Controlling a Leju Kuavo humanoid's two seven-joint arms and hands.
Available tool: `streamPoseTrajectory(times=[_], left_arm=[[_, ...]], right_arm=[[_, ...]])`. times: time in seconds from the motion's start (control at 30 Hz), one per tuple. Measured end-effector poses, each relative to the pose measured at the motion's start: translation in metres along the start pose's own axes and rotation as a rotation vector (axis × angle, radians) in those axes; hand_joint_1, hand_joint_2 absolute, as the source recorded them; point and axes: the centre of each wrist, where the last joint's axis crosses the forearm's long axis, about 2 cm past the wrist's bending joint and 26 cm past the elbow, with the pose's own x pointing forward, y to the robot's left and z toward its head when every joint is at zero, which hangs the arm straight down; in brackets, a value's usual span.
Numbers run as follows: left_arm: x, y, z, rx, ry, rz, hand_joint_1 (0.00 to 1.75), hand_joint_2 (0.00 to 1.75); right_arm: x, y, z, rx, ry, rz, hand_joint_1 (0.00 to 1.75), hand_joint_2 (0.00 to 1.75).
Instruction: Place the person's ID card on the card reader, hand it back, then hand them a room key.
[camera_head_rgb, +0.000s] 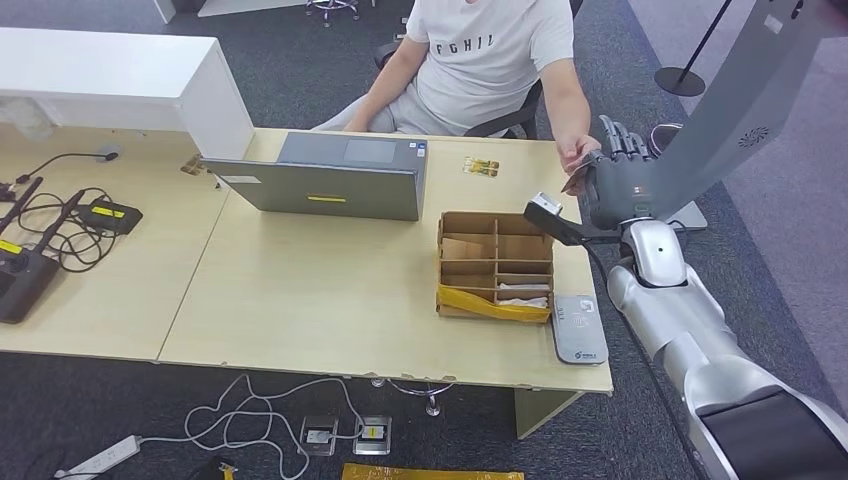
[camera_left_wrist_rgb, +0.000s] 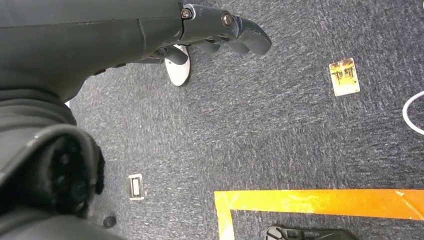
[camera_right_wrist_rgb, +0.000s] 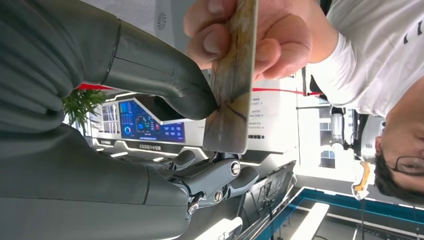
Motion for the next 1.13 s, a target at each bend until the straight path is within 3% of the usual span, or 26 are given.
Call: streamPoseTrajectory(times=[0.33, 0.47, 1.13], left_arm=[[0.002, 0.000, 0.000, 0.001, -0.004, -0.001, 0.00, 0.00], [0.002, 0.000, 0.000, 0.000, -0.005, -0.001, 0.00, 0.00], [0.003, -0.001, 0.000, 0.002, -0.007, -0.005, 0.00, 0.00]], right_arm=[[0.002, 0.008, 0.005, 0.039, 0.013, 0.006, 1.73, 1.75], [0.003, 0.010, 0.007, 0.046, 0.012, 0.016, 0.02, 1.75], [0.005, 0.009, 0.006, -0.030, -0.002, 0.069, 0.00, 1.75]])
